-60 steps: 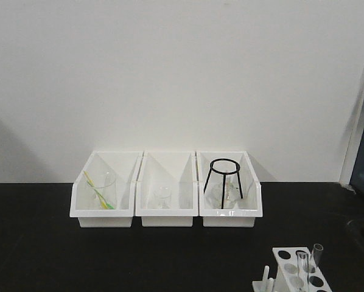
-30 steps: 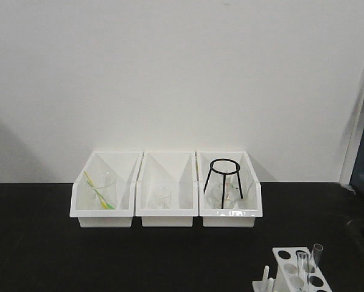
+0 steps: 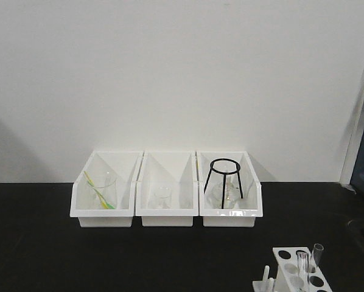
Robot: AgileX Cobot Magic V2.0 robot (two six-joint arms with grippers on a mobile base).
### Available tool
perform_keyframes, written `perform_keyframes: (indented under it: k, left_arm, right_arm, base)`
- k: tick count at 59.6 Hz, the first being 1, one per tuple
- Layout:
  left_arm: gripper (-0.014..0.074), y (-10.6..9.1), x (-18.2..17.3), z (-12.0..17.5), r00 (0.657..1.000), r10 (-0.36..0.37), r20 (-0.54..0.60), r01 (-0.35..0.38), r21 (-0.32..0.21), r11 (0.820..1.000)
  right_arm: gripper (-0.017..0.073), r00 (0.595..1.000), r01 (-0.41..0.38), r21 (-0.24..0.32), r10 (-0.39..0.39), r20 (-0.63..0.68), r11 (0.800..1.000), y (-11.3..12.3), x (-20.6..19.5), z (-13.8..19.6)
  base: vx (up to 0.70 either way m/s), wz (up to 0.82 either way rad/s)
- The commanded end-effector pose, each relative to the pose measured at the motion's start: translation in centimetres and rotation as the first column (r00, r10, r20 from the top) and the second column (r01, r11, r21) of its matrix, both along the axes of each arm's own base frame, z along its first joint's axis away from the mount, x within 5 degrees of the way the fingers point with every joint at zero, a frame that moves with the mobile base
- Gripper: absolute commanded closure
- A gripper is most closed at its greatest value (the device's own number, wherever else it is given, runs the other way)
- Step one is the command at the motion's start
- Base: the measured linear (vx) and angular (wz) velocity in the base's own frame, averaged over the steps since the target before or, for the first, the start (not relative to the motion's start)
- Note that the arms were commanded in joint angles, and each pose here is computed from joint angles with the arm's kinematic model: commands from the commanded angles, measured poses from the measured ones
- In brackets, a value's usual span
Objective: Flip and reinsert test tube from rack
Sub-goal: 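Open the right gripper and raise it away from the tube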
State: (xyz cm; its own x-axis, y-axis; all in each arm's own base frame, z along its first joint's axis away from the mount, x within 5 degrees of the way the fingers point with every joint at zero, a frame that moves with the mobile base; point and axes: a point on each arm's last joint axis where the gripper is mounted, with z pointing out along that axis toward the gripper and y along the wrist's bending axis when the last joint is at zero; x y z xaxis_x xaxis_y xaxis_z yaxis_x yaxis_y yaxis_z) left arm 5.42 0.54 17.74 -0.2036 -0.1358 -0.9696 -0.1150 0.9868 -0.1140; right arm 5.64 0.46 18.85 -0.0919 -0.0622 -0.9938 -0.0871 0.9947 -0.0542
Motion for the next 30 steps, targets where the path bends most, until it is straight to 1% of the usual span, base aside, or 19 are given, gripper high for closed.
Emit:
perform_keyframes:
  k: [1,30]
  left_arm:
    - [0.06,-0.08,0.07,0.82,0.995,-0.011,0.099,0.011,0.004,1.0]
    - [0.06,-0.08,0.07,0.82,0.995,-0.011,0.099,0.011,0.004,1.0]
  right_arm:
    - [0.0572,0.998,0.002,0.021,-0.003,0.055,1.0,0.0,-0.01,0.46]
    - [0.0571,0.999,0.001,0.028,-0.003,0.052,1.0,0.01,-0.02,0.44]
  base:
    - [0.0,0.0]
    - [0.0,0.0]
